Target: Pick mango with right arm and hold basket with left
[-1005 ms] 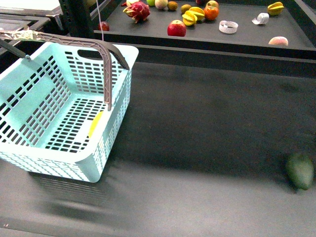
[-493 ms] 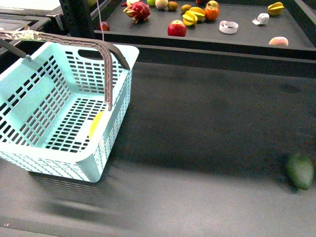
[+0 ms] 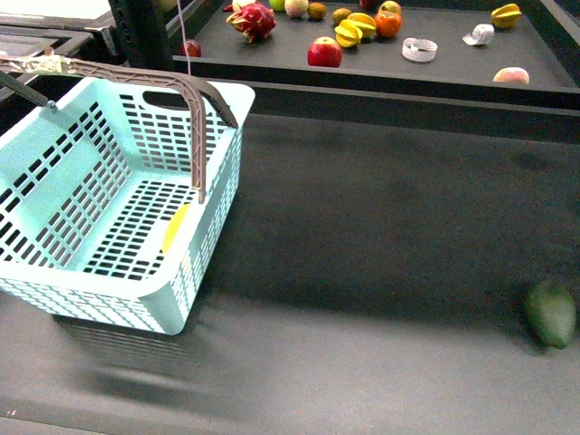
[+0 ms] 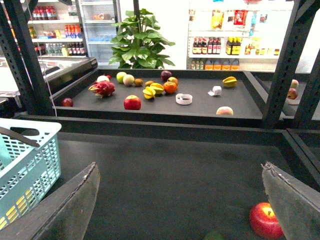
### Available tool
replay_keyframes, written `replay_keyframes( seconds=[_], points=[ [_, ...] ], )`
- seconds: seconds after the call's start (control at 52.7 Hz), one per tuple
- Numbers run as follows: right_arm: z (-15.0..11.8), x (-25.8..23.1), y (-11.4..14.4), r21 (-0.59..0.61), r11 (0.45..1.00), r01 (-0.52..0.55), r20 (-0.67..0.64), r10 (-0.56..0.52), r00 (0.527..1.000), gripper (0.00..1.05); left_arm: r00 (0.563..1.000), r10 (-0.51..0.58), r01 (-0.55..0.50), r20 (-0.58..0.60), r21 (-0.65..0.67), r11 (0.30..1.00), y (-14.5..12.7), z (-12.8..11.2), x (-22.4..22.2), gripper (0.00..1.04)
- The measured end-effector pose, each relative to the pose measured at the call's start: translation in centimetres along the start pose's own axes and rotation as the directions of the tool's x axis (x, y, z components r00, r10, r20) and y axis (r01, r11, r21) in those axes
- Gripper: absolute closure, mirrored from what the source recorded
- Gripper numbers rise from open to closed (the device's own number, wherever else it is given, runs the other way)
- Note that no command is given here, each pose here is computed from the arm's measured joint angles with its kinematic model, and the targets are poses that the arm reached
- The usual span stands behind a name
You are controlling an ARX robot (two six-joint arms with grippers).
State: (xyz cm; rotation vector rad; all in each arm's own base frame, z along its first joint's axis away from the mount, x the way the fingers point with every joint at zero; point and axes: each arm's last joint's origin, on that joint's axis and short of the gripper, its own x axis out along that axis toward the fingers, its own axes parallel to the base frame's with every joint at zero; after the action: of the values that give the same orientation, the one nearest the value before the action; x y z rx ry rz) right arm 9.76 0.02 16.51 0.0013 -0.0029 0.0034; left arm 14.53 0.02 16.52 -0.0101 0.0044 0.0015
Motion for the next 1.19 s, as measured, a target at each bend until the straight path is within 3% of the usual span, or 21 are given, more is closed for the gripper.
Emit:
replay_keyframes(
  seconds=[1.195],
  points=[
    [0.0, 0.0, 0.0, 0.0, 1.0, 0.0, 0.0, 0.0, 1.0, 0.08, 1.0, -0.001, 0.0, 0.015, 0.003, 1.0, 0.0, 0.5, -4.8, 1.01]
  ],
)
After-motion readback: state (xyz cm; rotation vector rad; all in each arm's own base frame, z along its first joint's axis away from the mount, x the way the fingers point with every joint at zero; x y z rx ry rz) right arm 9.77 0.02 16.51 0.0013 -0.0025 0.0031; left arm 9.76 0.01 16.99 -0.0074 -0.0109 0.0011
